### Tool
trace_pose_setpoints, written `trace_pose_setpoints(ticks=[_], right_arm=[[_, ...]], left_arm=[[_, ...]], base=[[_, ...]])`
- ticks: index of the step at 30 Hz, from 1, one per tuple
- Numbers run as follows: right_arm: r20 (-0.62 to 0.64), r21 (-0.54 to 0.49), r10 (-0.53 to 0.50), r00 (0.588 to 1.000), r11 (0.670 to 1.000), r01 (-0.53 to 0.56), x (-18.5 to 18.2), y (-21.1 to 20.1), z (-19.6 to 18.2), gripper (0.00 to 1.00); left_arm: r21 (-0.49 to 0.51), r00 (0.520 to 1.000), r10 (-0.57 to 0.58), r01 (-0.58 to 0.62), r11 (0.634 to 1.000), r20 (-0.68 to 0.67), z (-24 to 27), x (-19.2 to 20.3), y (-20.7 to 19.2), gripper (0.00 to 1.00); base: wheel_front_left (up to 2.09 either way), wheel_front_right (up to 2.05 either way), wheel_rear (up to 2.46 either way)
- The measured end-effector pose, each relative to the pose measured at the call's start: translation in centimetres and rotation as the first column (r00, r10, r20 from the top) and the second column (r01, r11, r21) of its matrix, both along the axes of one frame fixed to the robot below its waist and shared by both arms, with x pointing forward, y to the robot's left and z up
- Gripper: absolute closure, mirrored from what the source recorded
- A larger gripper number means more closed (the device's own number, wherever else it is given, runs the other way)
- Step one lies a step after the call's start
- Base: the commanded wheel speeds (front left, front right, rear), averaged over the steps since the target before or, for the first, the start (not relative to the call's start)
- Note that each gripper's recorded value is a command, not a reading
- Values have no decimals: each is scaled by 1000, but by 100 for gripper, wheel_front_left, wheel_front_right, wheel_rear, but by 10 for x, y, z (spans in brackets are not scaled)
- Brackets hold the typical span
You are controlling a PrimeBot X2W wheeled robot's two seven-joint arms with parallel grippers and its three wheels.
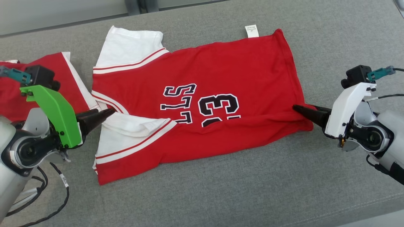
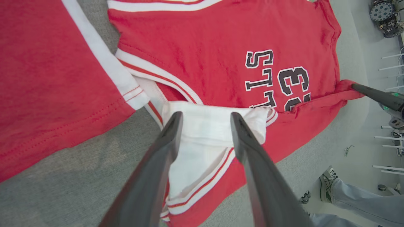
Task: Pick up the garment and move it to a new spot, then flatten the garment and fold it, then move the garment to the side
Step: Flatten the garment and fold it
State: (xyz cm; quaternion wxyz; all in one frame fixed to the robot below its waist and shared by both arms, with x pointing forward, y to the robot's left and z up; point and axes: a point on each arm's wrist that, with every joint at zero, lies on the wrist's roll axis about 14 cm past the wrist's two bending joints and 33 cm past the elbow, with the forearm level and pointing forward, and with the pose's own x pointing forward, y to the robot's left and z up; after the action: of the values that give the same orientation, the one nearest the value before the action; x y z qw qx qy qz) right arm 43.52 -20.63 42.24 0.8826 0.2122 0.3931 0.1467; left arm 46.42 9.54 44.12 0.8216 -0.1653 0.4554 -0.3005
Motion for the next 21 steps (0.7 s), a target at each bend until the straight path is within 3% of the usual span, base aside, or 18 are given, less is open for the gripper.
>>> trace_pose_setpoints(ticks=[7,12,17,21], right_arm=[[257,24,-82,963,997,78,19,-3,39,0],[462,52,-152,874,988,145,22,-11,69,0],[574,58,-172,801,984,170,19,-13,89,0],[693,110,-252,675,963,247,21,-28,124,0]], left_arm=[[-29,989,45,-42,999,138,25,2,8,0],[-63,936,148,-135,989,319,51,3,23,0],[-55,829,243,-250,967,504,62,-8,45,0],[-106,713,332,-342,934,618,74,-22,55,0]], base=[[0,0,0],[0,0,0],[0,0,0],[0,0,0]])
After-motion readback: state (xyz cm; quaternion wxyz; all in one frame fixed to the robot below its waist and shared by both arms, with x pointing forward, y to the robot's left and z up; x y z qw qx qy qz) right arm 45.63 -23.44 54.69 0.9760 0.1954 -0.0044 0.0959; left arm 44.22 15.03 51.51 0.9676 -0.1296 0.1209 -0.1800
